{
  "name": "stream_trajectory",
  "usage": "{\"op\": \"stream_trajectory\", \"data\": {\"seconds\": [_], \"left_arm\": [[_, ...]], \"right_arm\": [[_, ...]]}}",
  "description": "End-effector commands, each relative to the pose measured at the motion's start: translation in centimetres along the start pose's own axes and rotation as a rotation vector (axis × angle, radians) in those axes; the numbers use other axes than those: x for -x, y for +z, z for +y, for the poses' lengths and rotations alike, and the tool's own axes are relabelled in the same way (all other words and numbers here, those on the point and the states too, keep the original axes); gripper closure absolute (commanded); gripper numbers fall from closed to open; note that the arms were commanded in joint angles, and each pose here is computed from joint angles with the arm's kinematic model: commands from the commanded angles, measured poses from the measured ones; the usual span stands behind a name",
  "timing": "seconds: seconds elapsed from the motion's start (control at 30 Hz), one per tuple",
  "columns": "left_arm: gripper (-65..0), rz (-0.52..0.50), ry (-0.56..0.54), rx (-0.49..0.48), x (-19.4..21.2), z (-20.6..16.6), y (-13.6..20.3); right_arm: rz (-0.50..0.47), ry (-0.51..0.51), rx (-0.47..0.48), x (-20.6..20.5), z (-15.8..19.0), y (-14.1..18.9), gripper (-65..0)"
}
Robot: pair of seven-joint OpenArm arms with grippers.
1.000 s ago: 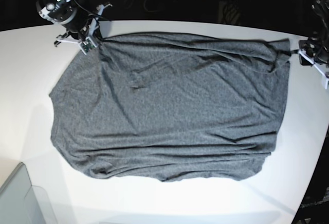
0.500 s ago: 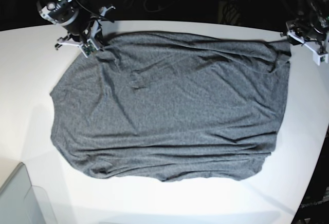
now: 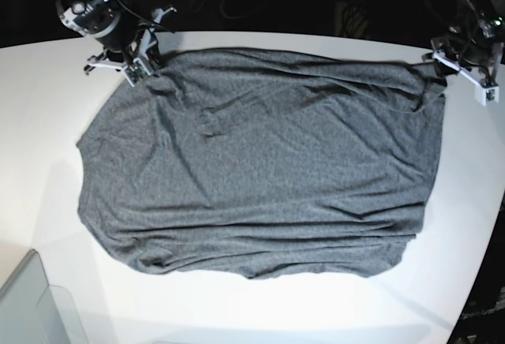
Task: Layout the t-shirt on the table in an organized manner, then fold the t-shirt properly
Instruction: 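Regrip the shoulder edge with both grippers, adjusting the hold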
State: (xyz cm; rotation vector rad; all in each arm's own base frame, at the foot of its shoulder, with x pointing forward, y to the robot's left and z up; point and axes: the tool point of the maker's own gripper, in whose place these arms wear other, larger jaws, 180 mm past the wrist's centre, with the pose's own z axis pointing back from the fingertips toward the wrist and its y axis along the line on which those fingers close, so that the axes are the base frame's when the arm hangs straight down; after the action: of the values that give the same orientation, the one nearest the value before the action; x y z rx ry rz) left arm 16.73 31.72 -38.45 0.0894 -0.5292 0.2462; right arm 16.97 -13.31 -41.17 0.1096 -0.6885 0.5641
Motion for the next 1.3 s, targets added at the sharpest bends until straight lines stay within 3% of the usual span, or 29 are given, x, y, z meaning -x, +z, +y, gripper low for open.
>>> {"op": "stream_trajectory", "data": {"seconds": [0.0,0.1,0.27,0.33,0.53,0.8,0.97,1.07,1.2,1.27], "left_arm": [[-32.1,-0.034,-0.013,-0.009,-1.0,0.4,0.4],[-34.3,-0.033,-0.017,-0.010,-1.0,0.4,0.4],[-48.8,0.020,0.015,-0.004,0.5,0.9,-0.8],[-52.2,0.037,0.027,-0.001,1.1,1.0,-1.2],[-52.3,-0.056,0.038,0.003,-0.1,0.9,-1.5],[-52.1,0.027,0.045,0.063,2.1,-0.7,-4.1],[-52.1,-0.015,0.020,0.090,1.7,-2.0,-4.4],[-47.0,-0.017,0.016,0.093,1.8,-2.1,-4.4],[-29.1,-0.014,0.020,0.090,1.9,-2.0,-4.5],[-23.8,-0.009,0.022,0.089,2.1,-1.9,-4.5]], "right_arm": [[-0.036,0.000,0.006,-0.9,-0.2,0.4,-14.7],[-0.042,-0.010,0.004,-1.0,0.1,0.3,-24.2],[-0.043,-0.017,0.002,-1.0,0.3,0.3,-33.8],[-0.043,-0.017,0.002,-1.0,0.3,0.3,-34.4],[-0.045,-0.018,0.002,-1.1,0.3,0.3,-34.4],[-0.079,-0.022,0.008,-2.4,0.6,0.6,-34.4],[-0.076,-0.047,-0.006,-2.1,1.5,0.6,-34.4],[-0.074,-0.050,-0.008,-2.0,1.6,0.7,-34.4],[-0.069,-0.054,-0.012,-1.7,1.9,0.7,-34.3],[-0.067,-0.054,-0.012,-1.6,1.9,0.8,-34.3]]}}
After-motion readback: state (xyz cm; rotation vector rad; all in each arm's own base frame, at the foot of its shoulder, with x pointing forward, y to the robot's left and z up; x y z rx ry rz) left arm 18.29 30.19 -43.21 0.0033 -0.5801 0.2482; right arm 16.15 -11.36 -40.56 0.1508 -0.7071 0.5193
